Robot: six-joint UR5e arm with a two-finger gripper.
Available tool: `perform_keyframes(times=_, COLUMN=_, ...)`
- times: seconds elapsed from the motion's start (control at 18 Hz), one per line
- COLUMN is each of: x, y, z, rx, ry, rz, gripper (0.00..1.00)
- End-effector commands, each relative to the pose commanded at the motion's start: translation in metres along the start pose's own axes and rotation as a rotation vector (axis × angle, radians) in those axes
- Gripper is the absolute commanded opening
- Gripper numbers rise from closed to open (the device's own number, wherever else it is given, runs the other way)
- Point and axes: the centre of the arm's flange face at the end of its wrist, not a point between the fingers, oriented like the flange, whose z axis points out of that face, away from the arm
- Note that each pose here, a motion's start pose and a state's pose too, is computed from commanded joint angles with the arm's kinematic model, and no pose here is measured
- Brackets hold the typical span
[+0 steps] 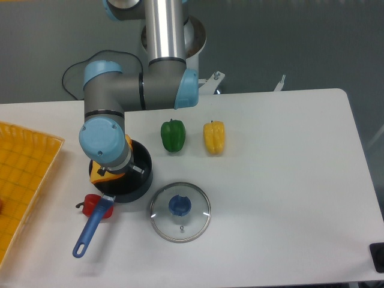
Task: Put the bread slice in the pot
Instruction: 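Lower the held bread slice down into the saucepan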
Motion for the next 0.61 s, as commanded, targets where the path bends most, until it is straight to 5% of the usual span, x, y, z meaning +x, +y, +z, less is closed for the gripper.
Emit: perform_keyframes(times=0.61, x=-0.008, y=-0.004, z=0.008, rx=-0.012, ry=-0.029, rz=-0.003, gripper=0.30)
